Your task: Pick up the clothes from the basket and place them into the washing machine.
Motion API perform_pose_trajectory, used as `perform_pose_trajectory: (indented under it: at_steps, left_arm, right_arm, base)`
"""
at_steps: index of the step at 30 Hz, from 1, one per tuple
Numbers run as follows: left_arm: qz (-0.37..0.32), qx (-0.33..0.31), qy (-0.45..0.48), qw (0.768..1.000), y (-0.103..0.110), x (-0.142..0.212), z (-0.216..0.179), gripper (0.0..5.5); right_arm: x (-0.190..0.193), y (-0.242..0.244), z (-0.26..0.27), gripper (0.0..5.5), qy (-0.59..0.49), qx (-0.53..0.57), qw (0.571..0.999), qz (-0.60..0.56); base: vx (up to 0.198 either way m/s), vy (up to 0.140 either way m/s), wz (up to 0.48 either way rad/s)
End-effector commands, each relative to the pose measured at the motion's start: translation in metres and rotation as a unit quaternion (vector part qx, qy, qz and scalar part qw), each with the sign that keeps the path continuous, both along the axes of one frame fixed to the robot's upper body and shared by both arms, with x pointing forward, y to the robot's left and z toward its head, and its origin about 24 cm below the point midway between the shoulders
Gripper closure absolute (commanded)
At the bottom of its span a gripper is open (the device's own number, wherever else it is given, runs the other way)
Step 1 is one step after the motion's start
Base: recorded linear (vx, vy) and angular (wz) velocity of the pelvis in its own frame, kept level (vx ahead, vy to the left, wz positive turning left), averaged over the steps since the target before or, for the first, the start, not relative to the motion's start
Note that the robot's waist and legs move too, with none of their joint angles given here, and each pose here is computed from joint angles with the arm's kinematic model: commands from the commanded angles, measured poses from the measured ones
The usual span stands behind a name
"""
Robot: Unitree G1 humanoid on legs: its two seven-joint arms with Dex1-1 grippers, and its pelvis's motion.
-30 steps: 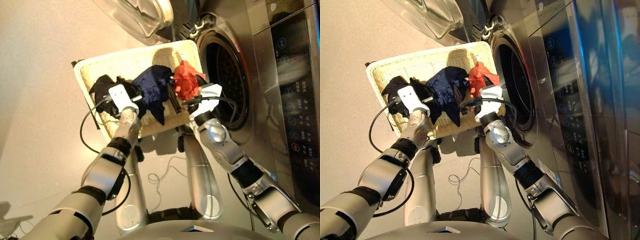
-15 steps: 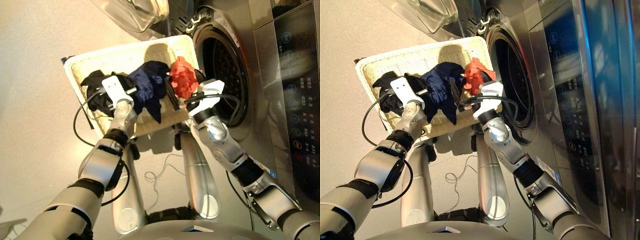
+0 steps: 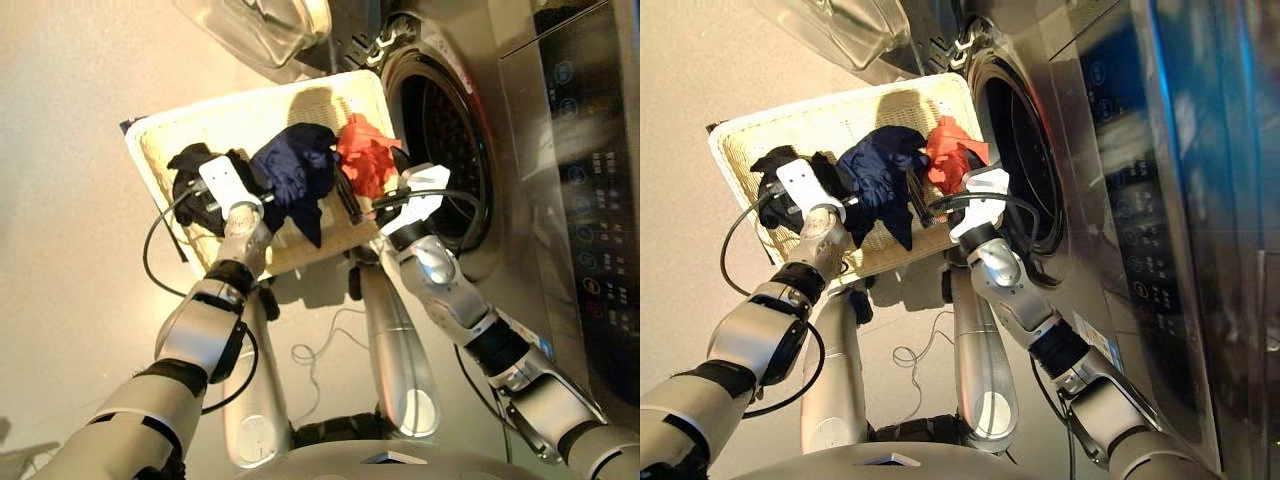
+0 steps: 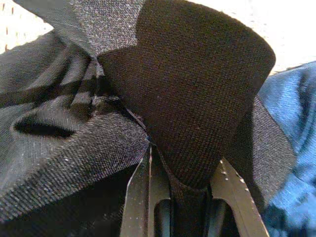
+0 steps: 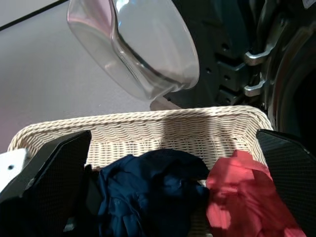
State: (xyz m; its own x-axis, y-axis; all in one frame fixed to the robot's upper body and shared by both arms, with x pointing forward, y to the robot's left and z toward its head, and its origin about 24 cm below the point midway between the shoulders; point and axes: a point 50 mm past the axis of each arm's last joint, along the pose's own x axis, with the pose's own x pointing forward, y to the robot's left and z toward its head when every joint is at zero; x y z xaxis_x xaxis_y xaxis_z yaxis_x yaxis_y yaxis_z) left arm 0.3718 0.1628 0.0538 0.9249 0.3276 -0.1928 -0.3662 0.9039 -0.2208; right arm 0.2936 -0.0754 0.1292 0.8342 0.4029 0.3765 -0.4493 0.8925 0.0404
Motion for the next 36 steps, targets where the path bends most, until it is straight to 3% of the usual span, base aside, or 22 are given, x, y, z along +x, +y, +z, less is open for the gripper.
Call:
perform_pose_trajectory:
  at_steps: [1, 8, 9, 11, 13, 14, 15, 18, 19, 20, 21, 26, 27, 28, 36]
  left_arm:
    - [-0.015, 0.026, -0.060, 0.998, -0.010, -0.005, 0.011, 5.50]
    - [-0.068, 0.051, -0.181, 0.980, -0.024, -0.029, 0.038, 5.50]
    - [-0.100, 0.088, -0.234, 0.963, -0.026, -0.040, 0.055, 5.50]
    - [-0.114, 0.097, -0.256, 0.955, -0.025, -0.045, 0.062, 5.50]
    - [-0.177, 0.116, -0.326, 0.921, -0.029, -0.061, 0.088, 5.50]
    - [-0.177, 0.117, -0.326, 0.921, -0.028, -0.061, 0.089, 5.50]
    - [-0.225, 0.134, -0.367, 0.893, -0.032, -0.072, 0.106, 5.50]
    - [-0.292, 0.114, -0.420, 0.852, -0.040, -0.086, 0.130, 5.50]
    - [-0.292, 0.115, -0.420, 0.851, -0.040, -0.086, 0.130, 5.50]
    - [-0.326, 0.103, -0.441, 0.830, -0.047, -0.093, 0.140, 5.50]
    - [-0.326, 0.103, -0.442, 0.829, -0.047, -0.092, 0.141, 5.50]
    - [-0.426, 0.096, -0.480, 0.761, -0.068, -0.112, 0.163, 5.50]
    - [-0.426, 0.096, -0.480, 0.761, -0.068, -0.112, 0.164, 5.50]
    - [-0.453, 0.087, -0.488, 0.741, -0.075, -0.118, 0.168, 5.50]
    - [-0.521, 0.022, -0.475, 0.709, -0.098, -0.127, 0.168, 5.50]
  right_arm:
    - [-0.002, -0.008, 0.018, 0.00, -0.045, 0.021, 0.999, -0.017]
    - [0.001, -0.027, 0.006, 0.00, -0.020, 0.015, 0.997, -0.067]
    - [0.004, -0.037, 0.000, 0.00, -0.011, -0.006, 0.996, -0.091]
    - [0.006, -0.040, -0.002, 0.00, -0.005, -0.014, 0.995, -0.095]
    - [0.008, -0.046, 0.000, 0.00, -0.010, -0.053, 0.995, -0.089]
    - [0.009, -0.046, 0.000, 0.00, -0.010, -0.053, 0.995, -0.089]
    - [0.009, -0.050, 0.006, 0.00, -0.032, -0.103, 0.991, -0.079]
    - [0.008, -0.050, 0.018, 0.00, -0.049, -0.142, 0.987, -0.049]
    - [0.008, -0.050, 0.019, 0.00, -0.050, -0.142, 0.987, -0.049]
    - [0.005, -0.044, 0.030, 0.00, -0.078, -0.166, 0.983, -0.028]
    - [0.005, -0.044, 0.031, 0.00, -0.079, -0.165, 0.983, -0.028]
    - [-0.004, -0.018, 0.061, 0.00, -0.160, -0.237, 0.957, 0.054]
    - [-0.004, -0.017, 0.062, 0.00, -0.160, -0.237, 0.957, 0.054]
    - [-0.002, -0.009, 0.067, 0.00, -0.173, -0.249, 0.951, 0.065]
    - [0.008, 0.036, 0.092, 0.00, -0.235, -0.277, 0.928, 0.084]
  base:
    - [0.000, 0.000, 0.000]
    - [0.000, 0.000, 0.000]
    - [0.000, 0.000, 0.000]
    - [0.022, 0.006, 0.218]
    - [0.000, 0.000, 0.000]
    - [0.000, 0.000, 0.000]
    - [0.000, 0.000, 0.000]
    - [0.000, 0.000, 0.000]
    - [0.000, 0.000, 0.000]
    - [0.000, 0.000, 0.000]
    - [0.000, 0.000, 0.000]
    - [0.000, 0.000, 0.000]
    - [0.000, 0.000, 0.000]
    - [0.000, 0.000, 0.000]
    - [0.000, 0.000, 0.000]
